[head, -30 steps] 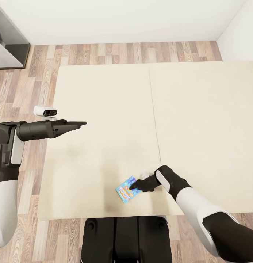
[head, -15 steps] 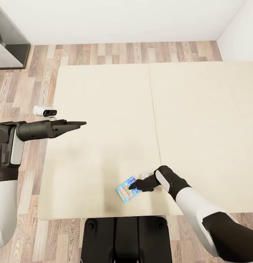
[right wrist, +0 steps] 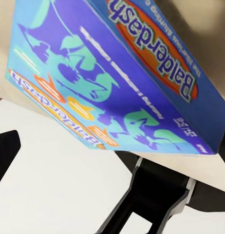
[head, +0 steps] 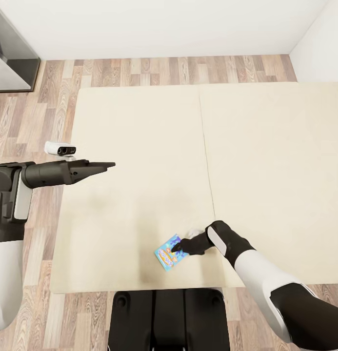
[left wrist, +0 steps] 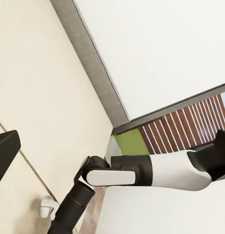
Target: Put all the toys in the child's room - the three board games (two on the bed and one on the table), the two jigsaw puzzles on the table, and the tennis ball on the table - inside the toy box on the table in the child's room.
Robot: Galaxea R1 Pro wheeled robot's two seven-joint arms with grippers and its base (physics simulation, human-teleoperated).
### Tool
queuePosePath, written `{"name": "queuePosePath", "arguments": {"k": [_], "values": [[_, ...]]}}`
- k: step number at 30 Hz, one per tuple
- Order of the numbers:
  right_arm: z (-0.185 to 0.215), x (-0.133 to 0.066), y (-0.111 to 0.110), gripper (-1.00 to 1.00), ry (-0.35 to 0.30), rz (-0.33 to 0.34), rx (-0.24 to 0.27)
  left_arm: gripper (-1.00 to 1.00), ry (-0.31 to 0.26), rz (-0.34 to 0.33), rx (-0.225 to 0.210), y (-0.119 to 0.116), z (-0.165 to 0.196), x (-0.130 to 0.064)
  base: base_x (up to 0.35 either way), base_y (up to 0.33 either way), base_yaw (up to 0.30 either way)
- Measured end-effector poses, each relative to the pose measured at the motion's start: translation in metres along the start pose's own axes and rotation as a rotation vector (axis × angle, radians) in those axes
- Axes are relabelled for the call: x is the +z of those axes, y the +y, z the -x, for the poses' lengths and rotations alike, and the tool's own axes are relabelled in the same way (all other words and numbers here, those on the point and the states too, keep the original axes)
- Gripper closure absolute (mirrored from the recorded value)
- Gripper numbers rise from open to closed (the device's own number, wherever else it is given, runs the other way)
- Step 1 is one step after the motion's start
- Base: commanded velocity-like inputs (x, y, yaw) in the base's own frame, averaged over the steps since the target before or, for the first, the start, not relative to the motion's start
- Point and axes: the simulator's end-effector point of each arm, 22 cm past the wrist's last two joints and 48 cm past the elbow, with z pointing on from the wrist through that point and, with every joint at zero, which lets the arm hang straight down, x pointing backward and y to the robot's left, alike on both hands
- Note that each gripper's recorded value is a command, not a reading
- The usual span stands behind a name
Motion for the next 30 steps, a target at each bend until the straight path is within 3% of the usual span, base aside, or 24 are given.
{"name": "queuePosePath", "arguments": {"k": [12, 30], "values": [[0.003, -0.001, 0.005, -1.0, -0.01, 0.014, -0.005, -1.0, -0.001, 0.0, 0.0, 0.0, 0.0, 0.0, 0.0, 0.0, 0.0], [0.03, -0.012, 0.033, -1.0, -0.098, 0.094, -0.065, -1.0, -0.001, 0.0, 0.0, 0.0, 0.0, 0.0, 0.0, 0.0, 0.0]]}}
